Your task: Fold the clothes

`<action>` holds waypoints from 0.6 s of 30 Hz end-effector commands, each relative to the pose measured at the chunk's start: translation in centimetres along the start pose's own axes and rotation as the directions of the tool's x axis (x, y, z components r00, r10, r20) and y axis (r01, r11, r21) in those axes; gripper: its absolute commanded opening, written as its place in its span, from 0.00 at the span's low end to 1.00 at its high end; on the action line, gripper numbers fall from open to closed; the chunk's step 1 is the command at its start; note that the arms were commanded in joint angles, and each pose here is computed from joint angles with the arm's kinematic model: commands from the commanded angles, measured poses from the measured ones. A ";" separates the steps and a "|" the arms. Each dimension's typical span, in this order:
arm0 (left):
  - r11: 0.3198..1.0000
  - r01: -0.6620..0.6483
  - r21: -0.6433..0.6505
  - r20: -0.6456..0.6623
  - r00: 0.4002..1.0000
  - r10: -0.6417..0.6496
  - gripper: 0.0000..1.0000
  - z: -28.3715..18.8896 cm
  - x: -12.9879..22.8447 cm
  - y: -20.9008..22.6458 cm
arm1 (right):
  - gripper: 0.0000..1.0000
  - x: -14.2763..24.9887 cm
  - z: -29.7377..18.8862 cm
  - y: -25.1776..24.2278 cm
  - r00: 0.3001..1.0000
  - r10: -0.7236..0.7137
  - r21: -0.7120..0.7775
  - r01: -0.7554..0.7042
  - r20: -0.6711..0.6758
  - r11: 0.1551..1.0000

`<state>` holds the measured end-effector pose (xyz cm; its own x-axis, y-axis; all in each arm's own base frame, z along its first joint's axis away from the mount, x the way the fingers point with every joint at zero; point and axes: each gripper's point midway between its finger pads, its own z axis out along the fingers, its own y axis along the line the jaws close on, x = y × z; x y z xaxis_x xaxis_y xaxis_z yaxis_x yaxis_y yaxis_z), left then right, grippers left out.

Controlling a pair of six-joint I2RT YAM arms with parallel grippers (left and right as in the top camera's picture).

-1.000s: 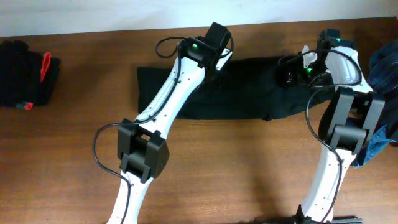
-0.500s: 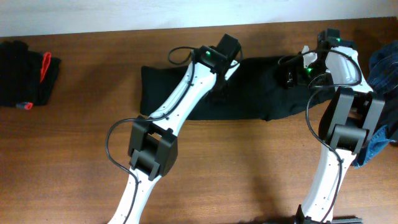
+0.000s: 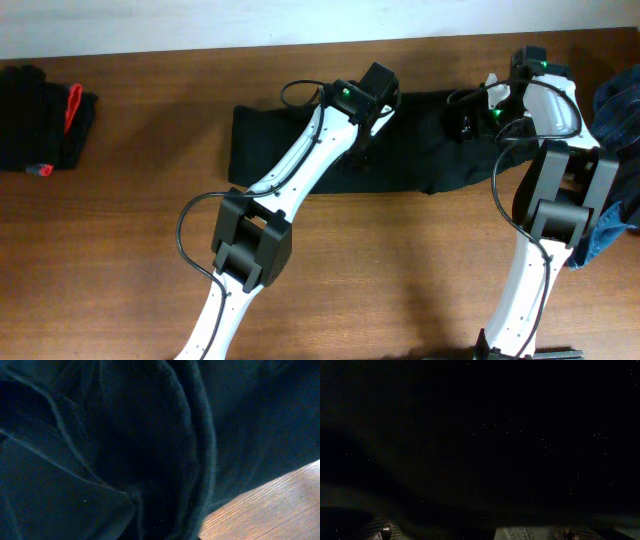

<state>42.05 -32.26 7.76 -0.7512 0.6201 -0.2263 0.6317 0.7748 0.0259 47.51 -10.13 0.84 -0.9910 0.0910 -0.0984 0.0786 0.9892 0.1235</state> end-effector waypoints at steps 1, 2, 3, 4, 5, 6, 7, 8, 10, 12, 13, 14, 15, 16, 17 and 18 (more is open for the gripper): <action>1.000 0.007 0.006 -0.009 1.000 -0.007 0.61 0.7 0.1 -0.5 | 0.99 1.0 2.1 -0.3 0.999 0.005 0.009 -0.004 -0.049 1.000; 1.000 0.006 0.006 -0.012 1.000 -0.006 0.82 0.8 0.1 -0.5 | 0.99 1.0 2.1 -0.3 0.999 0.005 0.009 -0.004 -0.049 1.000; 1.000 0.008 0.006 -0.010 1.000 -0.008 0.98 0.9 0.0 -0.4 | 0.99 1.0 2.1 -0.3 0.999 0.005 0.009 -0.004 -0.049 1.000; 1.000 0.008 0.007 -0.007 1.000 -0.008 0.99 0.8 0.0 -0.4 | 0.99 1.0 2.1 -0.3 0.999 0.005 0.009 -0.004 -0.049 1.000; 1.000 0.007 0.009 0.000 1.000 -0.007 0.99 0.7 -0.2 -0.4 | 0.99 1.0 2.1 -0.3 0.999 0.005 0.009 -0.004 -0.049 1.000; 1.000 0.004 0.012 0.009 1.000 -0.005 0.99 0.5 -0.5 -0.4 | 0.99 1.0 2.1 -0.3 0.999 0.005 0.009 -0.004 -0.049 1.000; 0.999 -0.013 0.029 0.024 1.000 0.012 0.99 0.1 -0.8 -0.7 | 0.99 1.0 2.1 -0.3 0.999 0.005 0.009 -0.004 -0.049 1.000; 0.998 -0.030 0.049 0.044 0.999 0.028 0.99 -0.4 -1.3 -1.0 | 0.99 1.0 2.1 -0.3 0.999 0.005 0.009 -0.004 -0.049 1.000; 0.998 -0.035 0.061 0.090 0.995 0.029 0.99 -2.0 -2.5 -1.0 | 0.99 1.0 2.1 -0.3 0.999 0.005 0.009 -0.004 -0.049 1.000; 0.998 -0.029 0.057 0.146 0.989 0.021 0.99 -4.0 -3.7 -0.5 | 0.98 1.0 2.1 -0.3 0.999 0.005 0.009 -0.004 -0.049 1.000; 0.998 -0.024 0.054 0.178 0.984 0.014 0.99 -5.2 -4.4 -0.2 | 0.99 1.0 2.1 -0.3 0.999 0.005 0.009 -0.004 -0.049 1.000; 0.999 -0.015 0.052 0.204 0.979 0.004 0.99 -6.2 -4.9 0.2 | 0.99 1.0 2.1 -0.3 0.999 0.005 0.009 -0.004 -0.048 1.000; 0.999 0.002 0.051 0.236 0.972 -0.014 0.99 -7.4 -5.5 0.7 | 0.99 1.0 2.1 -0.3 0.999 0.005 0.009 -0.004 -0.049 1.000; 0.999 0.014 0.050 0.251 0.968 -0.026 0.99 -8.2 -5.8 1.1 | 0.99 1.0 2.1 -0.3 0.999 0.005 0.009 -0.004 -0.048 1.000; 0.998 0.034 0.051 0.268 0.962 -0.047 0.99 -9.1 -6.0 1.5 | 0.99 1.0 2.1 -0.3 0.999 0.005 0.009 -0.004 -0.049 1.000; 0.997 0.053 0.053 0.275 0.959 -0.065 0.99 -9.6 -6.0 2.0 | 0.99 1.0 2.1 -0.3 0.999 0.005 0.009 -0.004 -0.049 1.000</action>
<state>44.84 -34.40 16.13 -0.6967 0.5663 -0.4403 0.6360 0.7716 -0.0139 47.50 -10.13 0.83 -0.9910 0.0907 -0.0981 0.0783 0.9893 0.1235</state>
